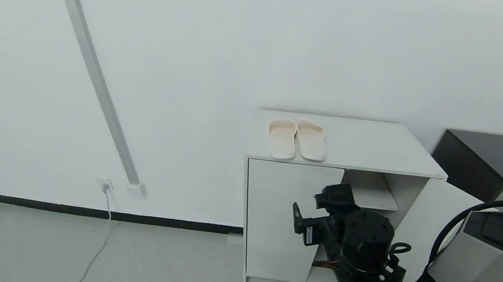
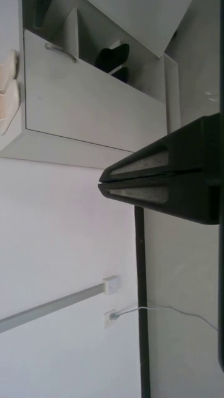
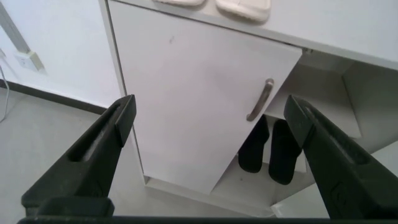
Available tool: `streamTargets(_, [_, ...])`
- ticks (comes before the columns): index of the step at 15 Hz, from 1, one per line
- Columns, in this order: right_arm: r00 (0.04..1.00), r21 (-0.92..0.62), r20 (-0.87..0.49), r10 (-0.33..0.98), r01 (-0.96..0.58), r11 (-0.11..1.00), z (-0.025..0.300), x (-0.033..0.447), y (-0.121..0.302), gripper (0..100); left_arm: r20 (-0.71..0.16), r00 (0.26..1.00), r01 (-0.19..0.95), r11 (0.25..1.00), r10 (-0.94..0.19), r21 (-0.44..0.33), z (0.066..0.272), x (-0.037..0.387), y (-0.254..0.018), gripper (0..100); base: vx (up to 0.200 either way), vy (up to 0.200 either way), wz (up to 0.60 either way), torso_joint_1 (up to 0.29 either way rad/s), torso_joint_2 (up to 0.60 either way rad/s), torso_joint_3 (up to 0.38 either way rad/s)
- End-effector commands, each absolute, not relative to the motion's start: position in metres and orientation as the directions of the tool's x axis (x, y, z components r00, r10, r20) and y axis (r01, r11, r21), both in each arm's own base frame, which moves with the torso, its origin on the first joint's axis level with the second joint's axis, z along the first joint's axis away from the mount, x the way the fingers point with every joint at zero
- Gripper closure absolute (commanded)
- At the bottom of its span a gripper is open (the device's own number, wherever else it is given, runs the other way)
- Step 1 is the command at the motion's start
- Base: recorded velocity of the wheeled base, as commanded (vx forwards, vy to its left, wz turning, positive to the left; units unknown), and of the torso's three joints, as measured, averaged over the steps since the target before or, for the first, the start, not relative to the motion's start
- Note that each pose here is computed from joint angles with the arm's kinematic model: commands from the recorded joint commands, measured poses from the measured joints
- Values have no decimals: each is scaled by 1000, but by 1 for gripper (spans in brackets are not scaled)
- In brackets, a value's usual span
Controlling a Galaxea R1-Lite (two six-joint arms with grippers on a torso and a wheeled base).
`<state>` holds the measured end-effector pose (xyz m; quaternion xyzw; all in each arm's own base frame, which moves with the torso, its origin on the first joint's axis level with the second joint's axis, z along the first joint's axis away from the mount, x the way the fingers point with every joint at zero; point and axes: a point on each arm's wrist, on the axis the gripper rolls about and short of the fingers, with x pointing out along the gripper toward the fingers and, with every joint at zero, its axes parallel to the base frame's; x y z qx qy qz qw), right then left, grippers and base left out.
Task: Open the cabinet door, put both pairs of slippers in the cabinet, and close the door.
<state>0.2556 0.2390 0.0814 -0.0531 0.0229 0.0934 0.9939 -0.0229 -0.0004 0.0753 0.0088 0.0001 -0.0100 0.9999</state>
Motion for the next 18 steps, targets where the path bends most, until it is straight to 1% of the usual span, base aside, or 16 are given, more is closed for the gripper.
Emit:
streamTargets(1, [982,-100,-52,180,-185,978,83,257,239,0,-2,1000,20,1000,-20,17,75,-23,0,100,0,0,0,173,-398,-222])
streamTargets(4, [983,-119,-72,170,-178,977,89,268,242,0,-3,1000,20,1000,-20,18,75,-23,0,100,0,0,0,160,-354,-185])
streamTargets(7, [978,-128,-108,178,-191,973,103,276,251,0,-3,1000,20,1000,-20,18,75,-23,0,100,0,0,0,15,-27,-15])
streamTargets(9, [975,-105,-131,177,-192,976,114,274,249,0,-3,1000,20,1000,-20,18,75,-23,0,100,0,0,0,0,0,0])
streamTargets(10, [972,-74,-155,176,-189,979,127,272,249,0,-3,1000,20,1000,-20,18,75,-23,0,100,0,0,0,0,0,0])
streamTargets(12, [965,-38,-197,172,-183,982,138,274,251,0,-2,1000,20,1000,-20,20,75,-23,0,100,0,0,0,0,0,0])
streamTargets(15, [961,5,-223,163,-166,986,142,281,256,0,-2,1000,20,1000,-20,23,75,-23,0,100,0,0,0,0,0,0])
streamTargets(18, [960,3,-231,157,-161,987,139,282,255,0,-2,1000,20,1000,-20,20,75,-23,0,100,0,0,0,0,0,0])
